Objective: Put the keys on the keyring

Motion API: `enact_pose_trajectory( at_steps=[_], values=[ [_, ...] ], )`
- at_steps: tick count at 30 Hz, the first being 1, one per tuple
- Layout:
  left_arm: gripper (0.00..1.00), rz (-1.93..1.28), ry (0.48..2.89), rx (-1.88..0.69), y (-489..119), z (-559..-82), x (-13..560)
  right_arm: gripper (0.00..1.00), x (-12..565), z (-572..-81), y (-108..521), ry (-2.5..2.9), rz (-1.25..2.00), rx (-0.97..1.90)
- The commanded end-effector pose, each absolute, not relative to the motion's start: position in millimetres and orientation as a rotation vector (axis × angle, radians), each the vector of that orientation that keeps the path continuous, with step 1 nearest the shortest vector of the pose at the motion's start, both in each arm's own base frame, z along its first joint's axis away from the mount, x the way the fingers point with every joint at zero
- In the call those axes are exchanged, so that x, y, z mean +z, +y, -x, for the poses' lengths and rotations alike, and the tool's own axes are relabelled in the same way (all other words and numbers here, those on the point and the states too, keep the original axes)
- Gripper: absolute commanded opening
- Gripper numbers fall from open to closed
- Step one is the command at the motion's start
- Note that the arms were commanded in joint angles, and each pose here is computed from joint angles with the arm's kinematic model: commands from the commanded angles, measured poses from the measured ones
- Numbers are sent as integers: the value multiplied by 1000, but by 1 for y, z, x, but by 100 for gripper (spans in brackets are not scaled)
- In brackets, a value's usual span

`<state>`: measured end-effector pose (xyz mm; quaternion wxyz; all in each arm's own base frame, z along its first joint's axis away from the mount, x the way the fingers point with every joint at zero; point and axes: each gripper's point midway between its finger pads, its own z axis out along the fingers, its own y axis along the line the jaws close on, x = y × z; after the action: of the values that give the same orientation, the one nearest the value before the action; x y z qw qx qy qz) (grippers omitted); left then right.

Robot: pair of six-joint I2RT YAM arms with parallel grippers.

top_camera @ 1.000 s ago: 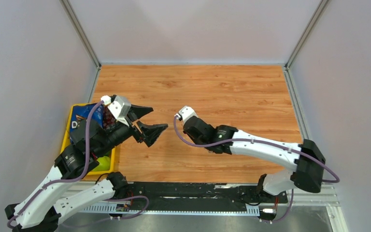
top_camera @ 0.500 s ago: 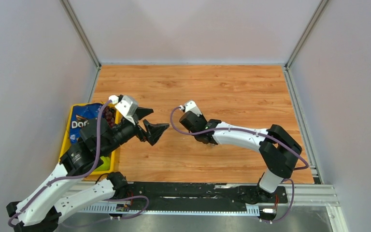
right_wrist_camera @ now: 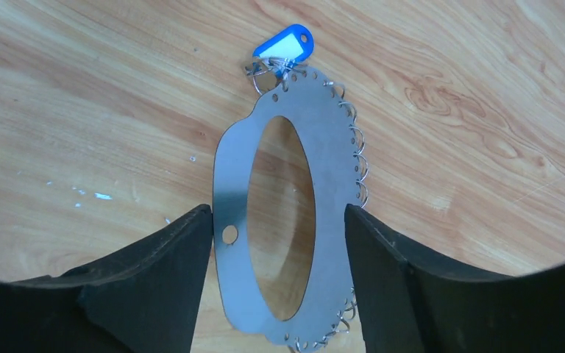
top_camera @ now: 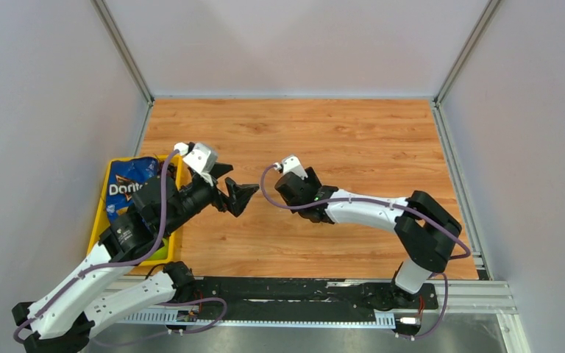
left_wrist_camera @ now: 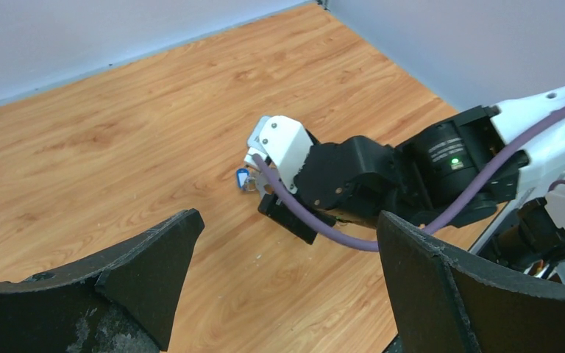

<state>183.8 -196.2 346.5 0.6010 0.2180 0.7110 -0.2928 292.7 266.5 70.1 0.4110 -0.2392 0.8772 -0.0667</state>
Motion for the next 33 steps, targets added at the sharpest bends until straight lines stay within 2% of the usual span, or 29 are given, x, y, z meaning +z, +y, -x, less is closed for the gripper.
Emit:
enact_pose_trajectory(
  at_steps=[1,5,6,13,22,27,33],
  values=[
    [100,-485,1638,-641,-193,-191,349,74,124,-294,278,2113,528,1],
    [100,-478,1632,-632,-192,-192,353,97,160,-285,278,2059,513,112],
    [100,-476,1633,-628,-191,-192,354,99,170,-283,276,2044,506,138],
    [100,-467,1640,-605,-192,-198,356,100,234,-267,265,1927,465,284],
    [100,-426,1666,-528,-189,-213,353,100,290,-252,243,1844,418,350],
    [100,-417,1677,-493,-188,-219,352,100,307,-257,208,1795,252,257],
    [100,-391,1678,-455,-184,-224,352,100,297,-261,189,1803,172,172]
  ],
)
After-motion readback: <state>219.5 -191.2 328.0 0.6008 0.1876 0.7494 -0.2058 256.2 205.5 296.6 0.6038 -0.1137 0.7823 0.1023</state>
